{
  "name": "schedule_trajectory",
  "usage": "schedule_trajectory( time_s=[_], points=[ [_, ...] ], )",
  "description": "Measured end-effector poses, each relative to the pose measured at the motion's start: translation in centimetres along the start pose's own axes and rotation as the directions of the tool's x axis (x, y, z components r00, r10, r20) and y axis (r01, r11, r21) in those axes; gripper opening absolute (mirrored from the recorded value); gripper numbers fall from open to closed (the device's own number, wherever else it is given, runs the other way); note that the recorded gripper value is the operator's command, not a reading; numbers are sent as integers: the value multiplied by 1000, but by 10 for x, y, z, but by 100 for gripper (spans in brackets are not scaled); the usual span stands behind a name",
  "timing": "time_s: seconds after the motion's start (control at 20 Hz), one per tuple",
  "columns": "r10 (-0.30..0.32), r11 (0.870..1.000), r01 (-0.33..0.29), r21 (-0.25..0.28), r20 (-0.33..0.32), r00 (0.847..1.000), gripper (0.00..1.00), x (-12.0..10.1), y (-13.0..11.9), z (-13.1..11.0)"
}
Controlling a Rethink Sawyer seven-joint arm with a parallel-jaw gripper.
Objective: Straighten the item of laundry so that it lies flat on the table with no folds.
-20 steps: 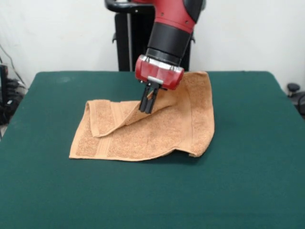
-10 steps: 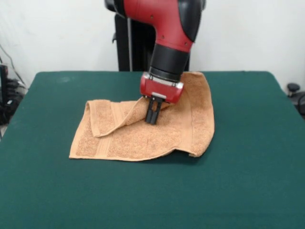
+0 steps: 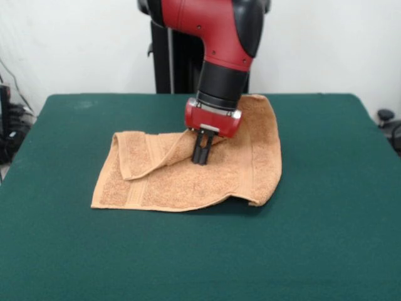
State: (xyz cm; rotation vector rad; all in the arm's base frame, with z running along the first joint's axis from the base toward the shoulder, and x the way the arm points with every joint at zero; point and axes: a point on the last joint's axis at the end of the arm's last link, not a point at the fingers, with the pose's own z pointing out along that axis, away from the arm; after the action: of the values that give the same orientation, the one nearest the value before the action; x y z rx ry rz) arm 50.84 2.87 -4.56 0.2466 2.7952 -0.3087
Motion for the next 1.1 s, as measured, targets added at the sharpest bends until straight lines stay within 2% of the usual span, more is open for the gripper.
schedule_trajectory(
  time_s=[0.1,0.45,0.75,1.1],
  points=[
    [-14,1000,15,17,-71,997,0,-2,0,-8],
    [-35,998,46,48,-213,976,0,-15,1,-33],
    [-45,994,68,89,-232,972,0,-30,-7,-47],
    [-108,983,134,127,-189,976,0,-40,5,-61]
  ],
)
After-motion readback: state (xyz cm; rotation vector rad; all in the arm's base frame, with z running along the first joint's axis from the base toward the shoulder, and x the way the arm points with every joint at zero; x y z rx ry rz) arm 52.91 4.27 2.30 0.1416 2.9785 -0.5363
